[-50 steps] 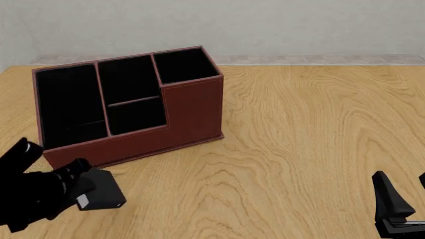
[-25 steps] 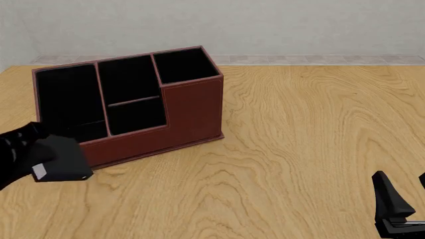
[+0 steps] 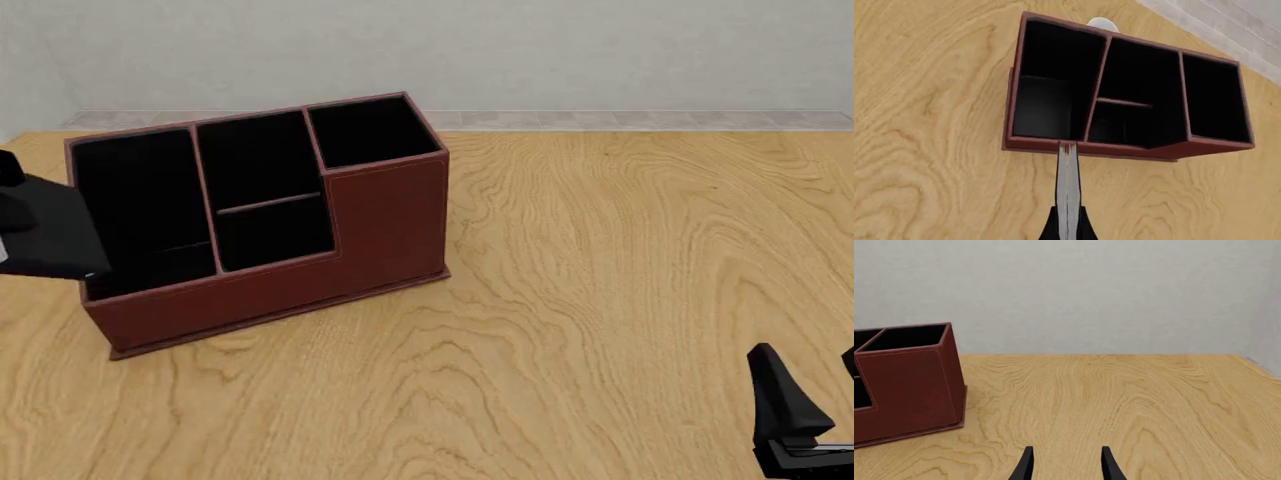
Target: Pick up the book and place it in the left compartment of the caddy.
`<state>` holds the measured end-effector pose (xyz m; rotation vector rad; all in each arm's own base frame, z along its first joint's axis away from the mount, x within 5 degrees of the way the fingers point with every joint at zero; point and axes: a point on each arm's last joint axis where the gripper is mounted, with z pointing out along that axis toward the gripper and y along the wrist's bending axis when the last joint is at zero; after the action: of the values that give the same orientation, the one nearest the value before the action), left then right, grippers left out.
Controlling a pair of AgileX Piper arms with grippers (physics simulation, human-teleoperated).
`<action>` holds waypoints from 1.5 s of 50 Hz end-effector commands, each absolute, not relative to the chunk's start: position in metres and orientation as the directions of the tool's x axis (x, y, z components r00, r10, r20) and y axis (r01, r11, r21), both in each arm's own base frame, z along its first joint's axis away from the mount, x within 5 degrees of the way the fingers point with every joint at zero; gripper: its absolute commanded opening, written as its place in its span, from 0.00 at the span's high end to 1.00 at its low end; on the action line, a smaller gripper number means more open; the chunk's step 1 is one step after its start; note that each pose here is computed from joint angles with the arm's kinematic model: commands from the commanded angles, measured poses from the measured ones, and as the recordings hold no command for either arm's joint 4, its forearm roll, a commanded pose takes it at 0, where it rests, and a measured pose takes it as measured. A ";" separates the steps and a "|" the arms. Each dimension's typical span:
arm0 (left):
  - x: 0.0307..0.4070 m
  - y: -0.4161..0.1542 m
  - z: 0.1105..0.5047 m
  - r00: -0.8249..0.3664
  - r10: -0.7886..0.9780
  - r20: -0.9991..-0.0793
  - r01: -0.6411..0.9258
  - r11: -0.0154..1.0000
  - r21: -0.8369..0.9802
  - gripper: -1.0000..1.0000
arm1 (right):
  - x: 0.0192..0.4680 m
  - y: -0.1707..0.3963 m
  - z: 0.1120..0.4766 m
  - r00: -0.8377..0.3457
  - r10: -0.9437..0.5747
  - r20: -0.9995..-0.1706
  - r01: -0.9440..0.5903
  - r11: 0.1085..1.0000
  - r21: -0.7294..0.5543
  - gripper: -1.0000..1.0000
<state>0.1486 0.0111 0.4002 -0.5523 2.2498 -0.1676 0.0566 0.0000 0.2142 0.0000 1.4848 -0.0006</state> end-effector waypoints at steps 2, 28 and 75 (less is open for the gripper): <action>0.156 0.019 0.413 -0.595 -0.306 -0.743 -0.266 0.948 -0.177 1.00 | 0.057 0.000 0.214 0.086 0.000 -0.996 0.001 1.000 0.000 0.00; 0.191 0.022 0.392 -0.611 -0.233 -0.757 -0.215 0.969 -0.125 1.00 | 0.057 0.000 0.214 0.086 0.000 -0.996 0.000 1.000 0.000 0.00; 0.247 0.032 0.349 -0.659 -0.250 -0.710 -0.239 0.964 -0.117 1.00 | 0.057 0.000 0.214 0.086 0.000 -0.996 0.000 1.000 0.000 0.00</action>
<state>0.2351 0.0264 0.3525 -0.3531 2.3116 -0.0389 0.0566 0.0000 0.2142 -0.0001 1.4849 -0.0006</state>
